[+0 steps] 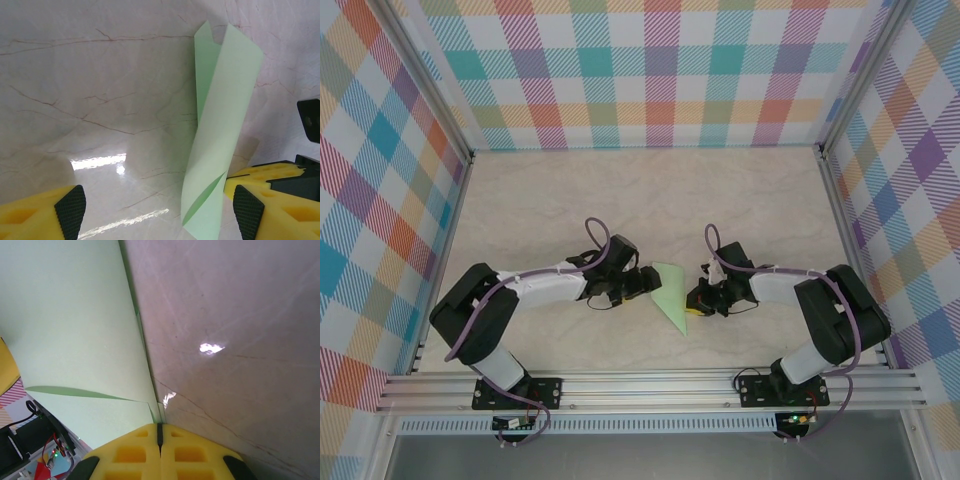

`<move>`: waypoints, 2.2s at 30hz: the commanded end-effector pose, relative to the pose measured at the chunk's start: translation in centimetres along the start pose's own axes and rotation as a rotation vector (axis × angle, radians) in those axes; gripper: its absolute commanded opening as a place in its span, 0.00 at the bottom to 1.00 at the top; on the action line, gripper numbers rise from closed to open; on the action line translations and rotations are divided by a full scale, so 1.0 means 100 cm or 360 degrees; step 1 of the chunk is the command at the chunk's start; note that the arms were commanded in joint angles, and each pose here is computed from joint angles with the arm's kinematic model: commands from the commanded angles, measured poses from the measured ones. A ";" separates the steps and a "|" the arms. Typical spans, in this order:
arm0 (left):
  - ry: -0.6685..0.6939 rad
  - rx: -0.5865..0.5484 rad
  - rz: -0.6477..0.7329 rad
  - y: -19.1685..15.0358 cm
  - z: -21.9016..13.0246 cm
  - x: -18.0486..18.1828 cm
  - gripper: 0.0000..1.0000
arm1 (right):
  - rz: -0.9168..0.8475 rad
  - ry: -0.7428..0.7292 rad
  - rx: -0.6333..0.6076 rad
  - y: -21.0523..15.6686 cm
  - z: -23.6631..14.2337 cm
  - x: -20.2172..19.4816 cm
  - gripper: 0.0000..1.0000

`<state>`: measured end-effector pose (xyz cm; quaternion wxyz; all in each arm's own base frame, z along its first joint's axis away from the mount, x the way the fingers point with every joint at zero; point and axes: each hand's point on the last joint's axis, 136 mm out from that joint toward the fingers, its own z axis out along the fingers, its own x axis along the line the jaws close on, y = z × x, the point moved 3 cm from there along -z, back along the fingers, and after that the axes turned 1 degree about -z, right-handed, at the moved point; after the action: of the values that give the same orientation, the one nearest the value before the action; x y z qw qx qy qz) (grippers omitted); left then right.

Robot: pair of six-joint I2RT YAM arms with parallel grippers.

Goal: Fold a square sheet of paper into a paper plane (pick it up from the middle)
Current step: Fold the wing for the fifth time at the center of the table.

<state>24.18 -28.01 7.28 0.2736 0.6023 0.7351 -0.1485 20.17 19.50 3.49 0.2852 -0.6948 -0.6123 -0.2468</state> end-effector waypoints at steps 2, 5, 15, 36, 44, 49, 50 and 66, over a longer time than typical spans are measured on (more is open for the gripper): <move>-0.0070 0.0047 0.0074 -0.006 0.007 -0.021 0.74 | -0.0001 -0.0050 -0.0008 -0.002 0.006 -0.015 0.03; -0.0101 0.0080 0.0076 -0.009 0.013 -0.027 0.66 | 0.0002 -0.0059 -0.0009 -0.002 0.006 -0.016 0.03; -0.0168 0.0135 0.0101 -0.017 0.022 -0.042 0.37 | 0.0011 -0.0068 -0.0021 -0.003 0.005 -0.019 0.03; -0.0079 0.0002 -0.0023 -0.003 0.011 -0.043 0.00 | -0.0735 -0.0249 -0.0593 -0.011 -0.049 0.030 0.37; -0.0128 -0.0014 -0.0035 0.001 0.005 -0.053 0.00 | -0.1352 -0.0408 -0.0816 -0.030 -0.026 0.051 0.41; -0.0145 0.0007 -0.0038 0.000 0.006 -0.055 0.00 | -0.1644 -0.0499 -0.0921 -0.037 -0.017 0.057 0.41; -0.0153 0.0012 -0.0035 -0.001 0.006 -0.056 0.00 | -0.1689 -0.0507 -0.0949 -0.037 -0.016 0.060 0.42; -0.0178 0.0031 -0.0032 -0.002 0.004 -0.060 0.00 | -0.2006 -0.0806 -0.1034 -0.029 0.009 0.059 0.39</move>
<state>24.80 -32.45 8.54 0.2912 0.5920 0.7299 -0.1788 17.05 23.91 5.91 -0.2419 -0.3018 -0.8546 -0.3464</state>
